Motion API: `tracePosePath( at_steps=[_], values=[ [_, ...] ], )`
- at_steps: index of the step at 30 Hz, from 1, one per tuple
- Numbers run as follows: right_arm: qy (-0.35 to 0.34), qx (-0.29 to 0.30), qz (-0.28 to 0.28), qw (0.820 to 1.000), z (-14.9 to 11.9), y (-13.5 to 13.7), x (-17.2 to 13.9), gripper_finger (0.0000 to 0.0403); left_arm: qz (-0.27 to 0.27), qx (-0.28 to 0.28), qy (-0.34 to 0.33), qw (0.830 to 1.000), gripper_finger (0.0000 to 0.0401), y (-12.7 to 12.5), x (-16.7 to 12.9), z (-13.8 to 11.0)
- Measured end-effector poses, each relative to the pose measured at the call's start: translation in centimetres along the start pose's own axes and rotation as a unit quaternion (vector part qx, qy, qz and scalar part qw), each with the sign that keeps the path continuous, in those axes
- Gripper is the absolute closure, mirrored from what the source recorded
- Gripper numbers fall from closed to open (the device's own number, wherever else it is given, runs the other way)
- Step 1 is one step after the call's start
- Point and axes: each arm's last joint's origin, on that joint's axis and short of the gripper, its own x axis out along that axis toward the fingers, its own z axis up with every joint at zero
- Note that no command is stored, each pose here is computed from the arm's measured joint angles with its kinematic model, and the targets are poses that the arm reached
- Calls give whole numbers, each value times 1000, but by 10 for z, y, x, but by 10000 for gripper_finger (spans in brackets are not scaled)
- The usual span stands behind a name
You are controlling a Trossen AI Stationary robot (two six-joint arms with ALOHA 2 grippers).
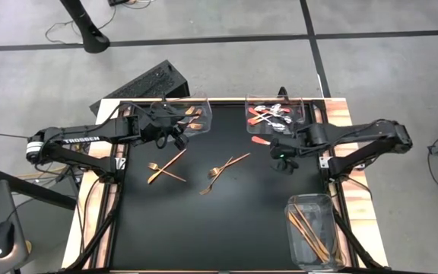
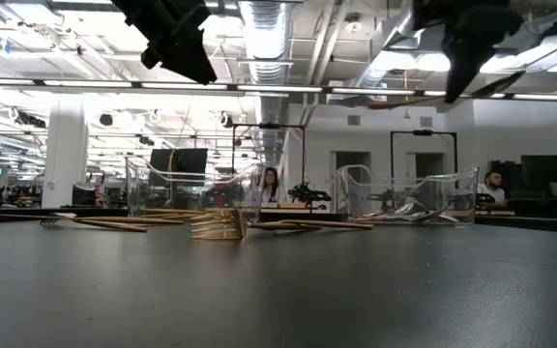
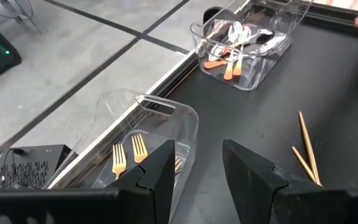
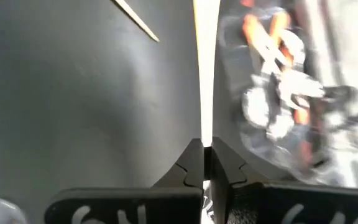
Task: Sort silverware by color (type)
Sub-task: Put the orange spoon into the top right transparent bin
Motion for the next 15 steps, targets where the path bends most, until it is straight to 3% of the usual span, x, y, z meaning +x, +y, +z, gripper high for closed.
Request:
tracePosePath(
  at_steps=[10, 15],
  values=[
    [-40, 3, -102, 994, -30, -29, -20, 388, 3, -15, -3, 1000, 278, 0, 0, 1],
    [-66, -13, -122, 990, -40, -41, -3, 388, 20, -20, -8, 1000, 278, 1, 0, 1]
  ],
)
